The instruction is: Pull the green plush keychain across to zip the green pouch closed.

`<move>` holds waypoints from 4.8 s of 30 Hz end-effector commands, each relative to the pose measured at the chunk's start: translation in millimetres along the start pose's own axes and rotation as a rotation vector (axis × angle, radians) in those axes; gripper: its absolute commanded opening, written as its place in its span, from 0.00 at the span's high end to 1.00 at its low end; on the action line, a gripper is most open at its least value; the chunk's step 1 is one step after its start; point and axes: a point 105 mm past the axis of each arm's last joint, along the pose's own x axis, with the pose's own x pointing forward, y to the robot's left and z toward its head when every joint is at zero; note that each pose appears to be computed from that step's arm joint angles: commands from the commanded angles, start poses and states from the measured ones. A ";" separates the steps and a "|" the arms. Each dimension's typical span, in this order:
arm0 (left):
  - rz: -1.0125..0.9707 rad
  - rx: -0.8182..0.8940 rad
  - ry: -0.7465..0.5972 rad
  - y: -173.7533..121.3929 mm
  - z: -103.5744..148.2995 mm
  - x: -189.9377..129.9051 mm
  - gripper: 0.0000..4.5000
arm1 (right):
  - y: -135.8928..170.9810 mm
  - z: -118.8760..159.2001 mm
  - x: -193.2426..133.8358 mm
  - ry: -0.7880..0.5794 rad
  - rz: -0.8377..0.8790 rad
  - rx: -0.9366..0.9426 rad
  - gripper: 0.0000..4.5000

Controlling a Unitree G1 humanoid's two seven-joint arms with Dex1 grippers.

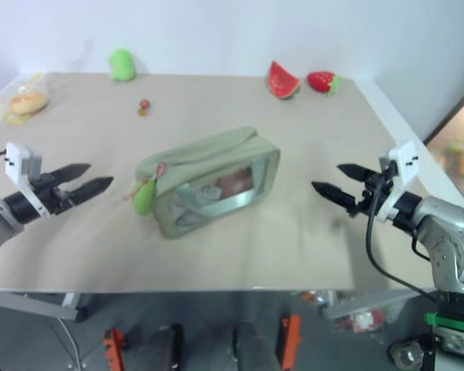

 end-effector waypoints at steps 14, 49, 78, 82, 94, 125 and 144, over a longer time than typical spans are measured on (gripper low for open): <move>-0.386 0.215 -0.077 -57.1 99.5 11.2 0.00 | 50.8 115.4 37.9 -0.088 0.396 -0.419 0.01; -0.602 0.243 -0.095 -99.5 114.0 4.9 0.00 | 129.4 82.5 114.4 0.094 0.984 -0.675 0.54; -0.529 0.192 -0.150 -88.9 110.0 2.7 0.00 | 82.2 133.6 139.6 0.080 0.626 -0.780 0.99; -0.517 0.179 -0.166 -86.3 111.7 2.1 0.00 | 96.5 131.4 140.0 0.057 0.692 -0.788 0.99; -0.487 0.165 -0.154 -80.2 110.6 -0.2 0.00 | 110.2 115.3 145.7 0.065 0.725 -0.727 0.99; -0.493 0.171 -0.100 -76.3 109.0 3.0 0.00 | 123.5 101.4 156.5 0.057 0.617 -0.550 0.62; -0.501 0.172 -0.025 -73.1 94.0 3.5 0.00 | 51.6 119.7 67.7 0.057 0.544 -0.540 0.24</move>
